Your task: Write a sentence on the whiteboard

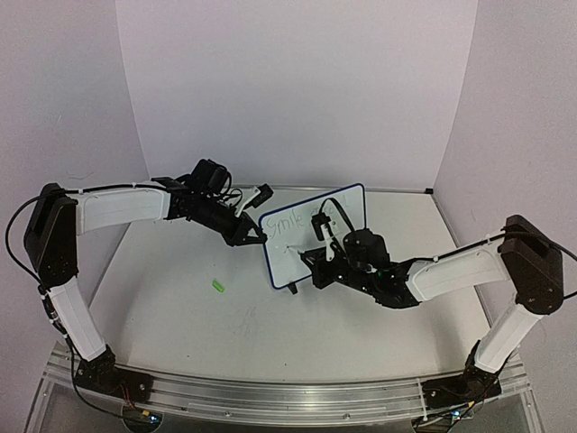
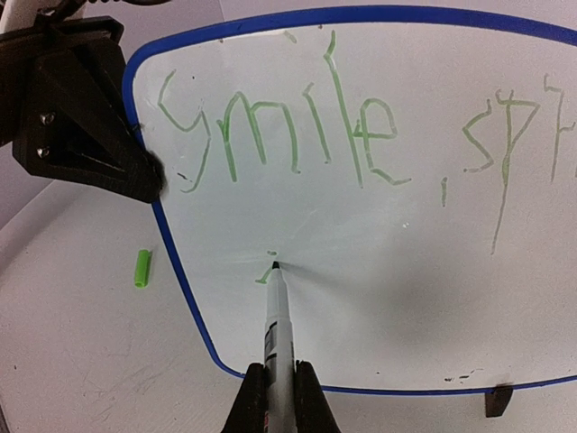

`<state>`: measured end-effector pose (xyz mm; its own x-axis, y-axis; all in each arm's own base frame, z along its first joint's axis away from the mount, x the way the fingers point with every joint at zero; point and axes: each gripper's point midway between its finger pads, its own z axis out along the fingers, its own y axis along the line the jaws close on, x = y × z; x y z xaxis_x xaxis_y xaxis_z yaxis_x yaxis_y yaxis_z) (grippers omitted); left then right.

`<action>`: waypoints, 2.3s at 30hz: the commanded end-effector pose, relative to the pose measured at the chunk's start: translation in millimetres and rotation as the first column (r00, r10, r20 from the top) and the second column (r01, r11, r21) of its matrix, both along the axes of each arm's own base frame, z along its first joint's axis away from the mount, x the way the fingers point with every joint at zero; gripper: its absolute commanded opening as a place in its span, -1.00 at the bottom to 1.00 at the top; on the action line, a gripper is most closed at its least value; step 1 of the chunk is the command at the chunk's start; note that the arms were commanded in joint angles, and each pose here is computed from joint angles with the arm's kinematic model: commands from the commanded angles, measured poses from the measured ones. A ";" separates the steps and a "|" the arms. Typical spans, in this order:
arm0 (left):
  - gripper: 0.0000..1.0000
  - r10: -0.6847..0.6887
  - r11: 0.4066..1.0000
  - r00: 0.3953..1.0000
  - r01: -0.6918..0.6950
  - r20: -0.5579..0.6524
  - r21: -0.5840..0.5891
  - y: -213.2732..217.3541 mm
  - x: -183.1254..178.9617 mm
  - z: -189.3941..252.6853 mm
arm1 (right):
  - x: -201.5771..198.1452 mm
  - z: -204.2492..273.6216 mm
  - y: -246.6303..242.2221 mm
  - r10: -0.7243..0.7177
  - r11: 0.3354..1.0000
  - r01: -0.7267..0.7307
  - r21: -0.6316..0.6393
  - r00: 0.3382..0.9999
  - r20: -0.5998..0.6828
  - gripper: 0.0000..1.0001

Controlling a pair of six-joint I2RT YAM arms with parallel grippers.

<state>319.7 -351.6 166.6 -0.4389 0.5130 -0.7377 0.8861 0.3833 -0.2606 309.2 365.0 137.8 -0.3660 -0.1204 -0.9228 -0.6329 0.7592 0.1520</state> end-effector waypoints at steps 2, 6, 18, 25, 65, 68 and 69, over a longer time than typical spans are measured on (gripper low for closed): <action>-1.00 0.013 0.996 1.000 -0.011 -0.017 0.092 8.2 0.2 -22.3 | 8.7 5.0 -1.8 -0.032 0.999 0.032 0.020 0.999 0.020 -1.00; -1.00 0.013 0.996 1.000 -0.011 -0.018 0.091 8.1 0.1 -22.4 | 6.3 -5.2 -2.9 -0.032 0.999 0.032 0.010 0.999 -0.004 -1.00; -1.00 0.013 0.996 1.000 -0.012 -0.017 0.091 8.0 0.4 -22.3 | -1.8 -39.1 -10.2 -0.046 0.999 0.044 -0.015 0.995 -0.087 -1.00; -1.00 0.012 0.996 1.000 -0.011 -0.018 0.092 7.9 -0.1 -22.4 | -5.2 -50.1 -6.7 -0.035 0.999 0.033 -0.023 0.993 -0.109 -1.00; -1.00 0.004 0.996 1.000 -0.002 -0.016 0.092 6.1 -3.4 -20.9 | -33.3 35.6 -12.8 0.110 0.971 -0.099 0.217 0.993 -0.043 -1.00; -1.00 -0.002 0.996 1.000 0.004 -0.017 0.094 4.7 -5.5 -21.4 | -27.5 29.5 -15.2 0.122 0.969 -0.104 0.224 0.991 -0.064 -1.00; -1.00 -0.002 0.995 1.000 0.004 -0.016 0.095 4.8 -5.4 -21.4 | -25.1 28.0 -16.4 0.125 0.967 -0.105 0.231 0.990 -0.071 -1.00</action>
